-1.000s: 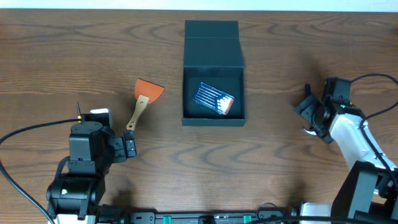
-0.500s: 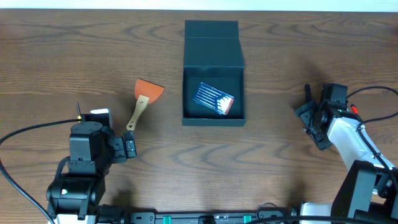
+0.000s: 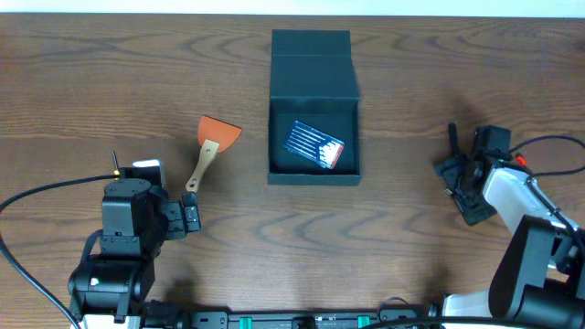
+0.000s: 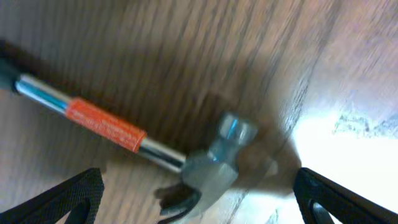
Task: Pack container
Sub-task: 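Grasp the claw hammer head with the right gripper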
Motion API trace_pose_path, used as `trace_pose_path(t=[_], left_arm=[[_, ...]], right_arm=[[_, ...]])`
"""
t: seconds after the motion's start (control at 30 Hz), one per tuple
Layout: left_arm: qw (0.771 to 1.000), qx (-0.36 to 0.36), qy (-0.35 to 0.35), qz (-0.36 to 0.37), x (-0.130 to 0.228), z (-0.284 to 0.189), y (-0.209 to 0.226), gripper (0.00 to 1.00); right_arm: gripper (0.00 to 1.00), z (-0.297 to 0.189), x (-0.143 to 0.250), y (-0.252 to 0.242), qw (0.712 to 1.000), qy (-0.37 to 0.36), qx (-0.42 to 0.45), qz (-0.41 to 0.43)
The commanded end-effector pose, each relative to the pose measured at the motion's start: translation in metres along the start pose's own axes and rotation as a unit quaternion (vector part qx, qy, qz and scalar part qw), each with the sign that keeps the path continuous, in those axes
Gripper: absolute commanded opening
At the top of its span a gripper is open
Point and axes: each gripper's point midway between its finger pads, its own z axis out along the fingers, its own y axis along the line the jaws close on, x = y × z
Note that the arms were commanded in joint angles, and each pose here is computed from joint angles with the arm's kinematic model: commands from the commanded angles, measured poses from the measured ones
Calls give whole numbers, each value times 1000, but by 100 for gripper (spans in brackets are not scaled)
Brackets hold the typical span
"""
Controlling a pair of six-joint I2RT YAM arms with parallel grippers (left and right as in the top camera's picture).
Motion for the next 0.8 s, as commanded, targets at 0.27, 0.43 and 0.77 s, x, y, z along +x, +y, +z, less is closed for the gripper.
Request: trace_pose_path(t=[0.27, 0.43, 0.77], left_arm=[[1000, 0, -8, -3, -6, -5, 0, 98], [1000, 0, -8, -3, -6, -5, 0, 98], [1000, 0, -8, -3, -6, -5, 0, 98]], right_arm=[[95, 18, 12, -12, 999, 36, 20, 3], [86, 18, 13, -14, 999, 40, 23, 2], [78, 17, 20, -21, 998, 53, 38, -1]])
